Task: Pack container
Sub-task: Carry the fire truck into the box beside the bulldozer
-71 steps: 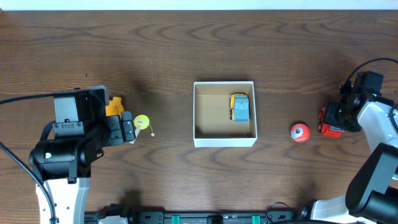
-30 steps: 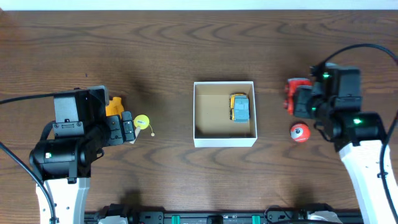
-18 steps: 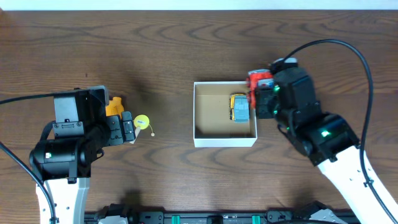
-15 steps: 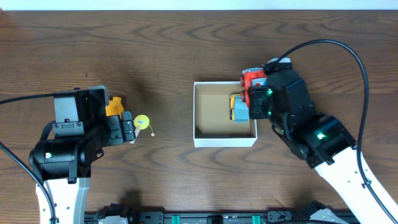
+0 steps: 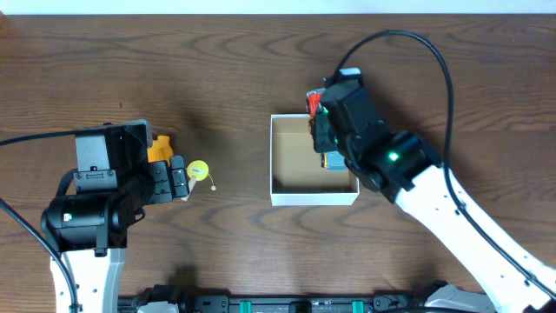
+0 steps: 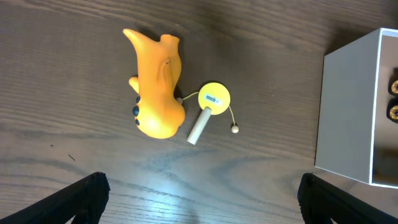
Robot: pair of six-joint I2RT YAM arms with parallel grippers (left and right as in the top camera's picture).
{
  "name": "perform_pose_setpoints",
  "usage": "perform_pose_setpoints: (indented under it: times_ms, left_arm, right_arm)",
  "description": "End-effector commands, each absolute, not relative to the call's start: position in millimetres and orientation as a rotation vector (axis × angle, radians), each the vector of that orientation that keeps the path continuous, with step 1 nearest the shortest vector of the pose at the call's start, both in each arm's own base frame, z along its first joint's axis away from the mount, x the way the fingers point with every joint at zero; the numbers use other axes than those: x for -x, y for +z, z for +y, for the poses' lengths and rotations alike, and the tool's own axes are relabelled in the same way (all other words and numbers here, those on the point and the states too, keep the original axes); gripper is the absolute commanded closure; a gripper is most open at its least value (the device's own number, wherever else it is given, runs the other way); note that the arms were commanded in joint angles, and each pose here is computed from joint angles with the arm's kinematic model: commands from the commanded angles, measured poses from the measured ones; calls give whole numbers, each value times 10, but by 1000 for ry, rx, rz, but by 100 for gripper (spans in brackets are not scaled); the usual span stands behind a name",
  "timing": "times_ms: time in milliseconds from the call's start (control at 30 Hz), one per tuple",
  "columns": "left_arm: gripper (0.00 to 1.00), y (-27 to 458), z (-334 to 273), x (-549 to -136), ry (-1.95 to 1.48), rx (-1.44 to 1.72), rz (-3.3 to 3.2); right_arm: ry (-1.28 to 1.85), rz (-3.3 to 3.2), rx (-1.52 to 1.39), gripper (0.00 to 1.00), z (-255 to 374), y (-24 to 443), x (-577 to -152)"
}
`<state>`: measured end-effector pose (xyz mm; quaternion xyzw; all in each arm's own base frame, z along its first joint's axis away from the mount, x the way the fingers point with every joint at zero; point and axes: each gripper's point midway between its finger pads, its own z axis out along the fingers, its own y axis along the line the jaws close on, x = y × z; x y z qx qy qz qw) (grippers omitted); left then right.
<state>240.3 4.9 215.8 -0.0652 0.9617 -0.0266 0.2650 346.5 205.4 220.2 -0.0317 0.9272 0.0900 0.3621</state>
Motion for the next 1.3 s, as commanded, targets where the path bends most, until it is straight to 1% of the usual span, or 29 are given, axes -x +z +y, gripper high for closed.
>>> perform_pose_setpoints:
  times_ms: [0,200,400,600,900,1267]
  left_arm:
    - [2,2220,62,-2416,-70,193,2581]
    - [2,2220,62,-2416,-70,193,2581]
    - [2,2219,61,-2415,-70,193,2582]
    - [2,2219,61,-2415,-70,193,2582]
    - [2,2209,61,-2412,-70,193,2584]
    - [2,2154,60,-2396,-70,195,2600]
  right_arm:
    - [223,2389,-4,99,2093,2182,-3522]
    - [217,2457,-85,99,2150,1945,-3490]
    - [207,2516,-83,99,2349,1674,-3427]
    - [179,2570,-191,98,2384,1383,-3438]
    - [120,2599,-329,99,2334,1130,-3450]
    - [68,2650,-326,99,2338,873,-3439]
